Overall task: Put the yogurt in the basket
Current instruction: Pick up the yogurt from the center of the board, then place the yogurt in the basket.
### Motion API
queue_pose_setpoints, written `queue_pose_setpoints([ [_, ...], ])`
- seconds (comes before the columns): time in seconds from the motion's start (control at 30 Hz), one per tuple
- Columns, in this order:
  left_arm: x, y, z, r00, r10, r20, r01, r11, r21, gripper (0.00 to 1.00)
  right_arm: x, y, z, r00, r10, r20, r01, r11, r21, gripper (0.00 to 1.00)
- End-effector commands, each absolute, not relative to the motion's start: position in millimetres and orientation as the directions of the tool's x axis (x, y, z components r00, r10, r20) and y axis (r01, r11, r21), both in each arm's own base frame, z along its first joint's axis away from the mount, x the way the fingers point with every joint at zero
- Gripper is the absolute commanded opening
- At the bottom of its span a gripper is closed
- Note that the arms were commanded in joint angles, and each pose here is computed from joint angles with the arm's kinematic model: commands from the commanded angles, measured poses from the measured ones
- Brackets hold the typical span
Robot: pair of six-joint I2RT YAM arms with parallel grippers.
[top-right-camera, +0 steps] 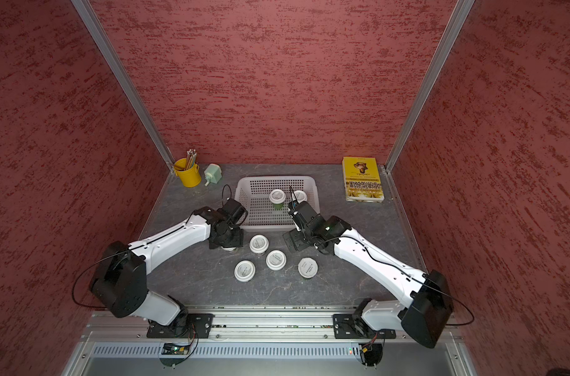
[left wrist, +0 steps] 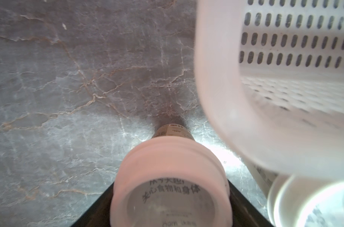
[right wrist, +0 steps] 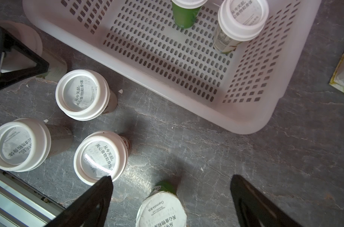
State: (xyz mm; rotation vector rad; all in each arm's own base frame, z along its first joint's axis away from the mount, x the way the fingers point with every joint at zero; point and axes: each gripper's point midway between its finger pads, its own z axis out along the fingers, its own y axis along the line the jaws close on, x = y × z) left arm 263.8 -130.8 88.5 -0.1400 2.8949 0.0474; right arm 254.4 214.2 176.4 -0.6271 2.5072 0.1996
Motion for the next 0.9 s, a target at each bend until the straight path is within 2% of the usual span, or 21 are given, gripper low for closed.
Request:
queue_pose_setpoints([
  [0.0, 259, -126, 117, -0.957, -0.083, -0.278, -0.091, 0.996, 0.018, 0.76, 255, 219, 184, -0.73, -0.383, -0.566, -0.478, 0.878, 0.022, 0.98],
  [0.3, 239, -120, 169, -0.946, -0.074, -0.317, -0.073, 0.997, -0.012, 0.75, 248, 232, 201, -0.669, -0.373, -0.643, -0.55, 0.831, 0.09, 0.99],
  [0.47, 244, -131, 196, -0.933, -0.051, -0.357, -0.041, 0.999, -0.034, 0.75, 241, 241, 217, -0.605, -0.355, -0.713, -0.611, 0.781, 0.13, 0.98],
  [0.63, 268, -149, 220, -0.91, -0.007, -0.414, 0.009, 0.999, -0.037, 0.75, 233, 249, 231, -0.535, -0.345, -0.771, -0.677, 0.721, 0.147, 0.98],
  [0.87, 332, -178, 222, -0.894, 0.068, -0.443, 0.073, 0.997, 0.004, 0.75, 236, 252, 246, -0.468, -0.333, -0.818, -0.705, 0.699, 0.119, 0.98],
])
